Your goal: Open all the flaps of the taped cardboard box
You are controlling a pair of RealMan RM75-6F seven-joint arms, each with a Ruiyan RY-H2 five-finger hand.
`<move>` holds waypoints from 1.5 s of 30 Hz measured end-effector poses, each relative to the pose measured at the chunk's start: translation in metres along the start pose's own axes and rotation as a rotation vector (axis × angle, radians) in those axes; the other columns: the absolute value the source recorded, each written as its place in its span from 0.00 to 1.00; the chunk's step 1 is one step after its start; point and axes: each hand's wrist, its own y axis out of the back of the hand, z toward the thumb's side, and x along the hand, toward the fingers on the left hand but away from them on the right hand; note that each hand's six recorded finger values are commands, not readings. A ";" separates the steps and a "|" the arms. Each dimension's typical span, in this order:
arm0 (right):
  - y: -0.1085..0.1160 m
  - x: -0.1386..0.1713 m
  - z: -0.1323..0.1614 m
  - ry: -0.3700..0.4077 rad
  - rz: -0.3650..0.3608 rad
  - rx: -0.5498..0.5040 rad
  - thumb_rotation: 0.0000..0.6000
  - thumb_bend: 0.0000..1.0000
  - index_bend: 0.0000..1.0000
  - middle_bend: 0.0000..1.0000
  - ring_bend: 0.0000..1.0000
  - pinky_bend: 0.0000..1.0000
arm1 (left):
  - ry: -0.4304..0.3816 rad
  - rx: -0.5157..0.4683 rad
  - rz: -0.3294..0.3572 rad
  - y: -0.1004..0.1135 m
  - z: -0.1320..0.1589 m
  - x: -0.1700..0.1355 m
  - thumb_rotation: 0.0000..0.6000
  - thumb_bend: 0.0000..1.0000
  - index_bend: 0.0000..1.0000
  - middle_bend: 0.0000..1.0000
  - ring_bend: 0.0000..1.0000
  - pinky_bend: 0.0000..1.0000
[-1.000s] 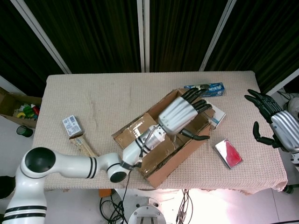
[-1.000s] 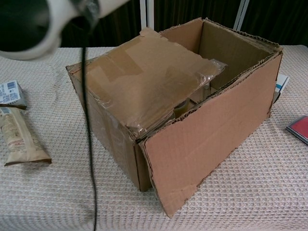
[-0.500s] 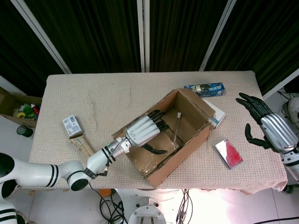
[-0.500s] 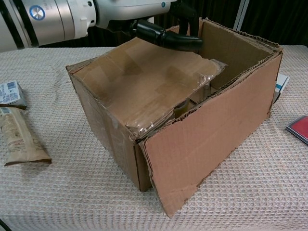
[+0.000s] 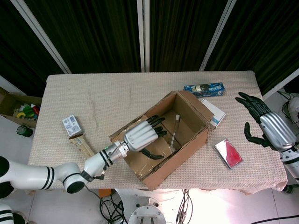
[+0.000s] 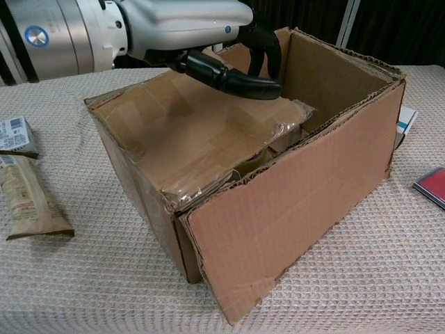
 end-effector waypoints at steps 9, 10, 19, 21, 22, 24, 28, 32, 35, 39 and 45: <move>-0.002 -0.001 0.000 -0.001 0.004 -0.006 0.97 0.75 0.03 0.00 0.00 0.00 | -0.041 0.026 0.065 0.024 0.010 -0.012 0.00 0.13 0.29 0.66 0.17 0.16; -0.002 -0.002 0.000 -0.001 0.005 -0.005 0.97 0.75 0.03 0.00 0.00 0.00 | -0.043 0.028 0.071 0.027 0.010 -0.014 0.00 0.13 0.29 0.68 0.18 0.16; -0.006 -0.006 0.003 0.005 0.014 -0.008 0.97 0.75 0.03 0.00 0.00 0.00 | -0.047 0.066 0.132 0.053 0.009 -0.045 0.00 0.13 0.29 0.78 0.24 0.16; -0.008 -0.007 0.003 0.007 0.019 -0.008 0.97 0.75 0.03 0.00 0.00 0.00 | -0.040 0.067 0.140 0.057 0.008 -0.055 0.00 0.13 0.29 0.80 0.25 0.16; -0.010 -0.008 0.004 0.008 0.024 -0.008 0.97 0.75 0.03 0.00 0.00 0.00 | -0.035 0.066 0.142 0.059 0.007 -0.058 0.00 0.13 0.29 0.80 0.25 0.16; -0.012 -0.010 0.006 0.011 0.029 -0.007 0.97 0.75 0.03 0.00 0.00 0.00 | -0.022 0.064 0.141 0.062 0.004 -0.067 0.00 0.12 0.29 0.81 0.25 0.16; -0.015 -0.013 0.011 0.023 0.035 -0.004 0.97 0.75 0.03 0.00 0.00 0.00 | 0.010 0.052 0.137 0.070 0.000 -0.086 0.00 0.12 0.29 0.81 0.25 0.16; -0.018 -0.015 0.015 0.030 0.040 -0.001 0.97 0.75 0.03 0.00 0.00 0.00 | 0.048 0.010 0.129 0.078 -0.003 -0.107 0.00 0.11 0.29 0.81 0.25 0.16; -0.021 -0.016 0.017 0.034 0.046 0.003 0.97 0.75 0.03 0.00 0.00 0.00 | 0.073 -0.038 0.120 0.082 -0.006 -0.121 0.00 0.08 0.29 0.79 0.25 0.16; -0.024 -0.017 0.021 0.040 0.052 0.008 0.97 0.75 0.03 0.00 0.00 0.00 | 0.097 -0.112 0.104 0.084 -0.007 -0.136 0.00 0.04 0.29 0.74 0.25 0.16; -0.028 -0.019 0.027 0.050 0.059 0.021 0.97 0.75 0.03 0.00 0.00 0.00 | 0.096 -0.160 0.086 0.081 -0.003 -0.156 0.00 0.04 0.27 0.50 0.22 0.16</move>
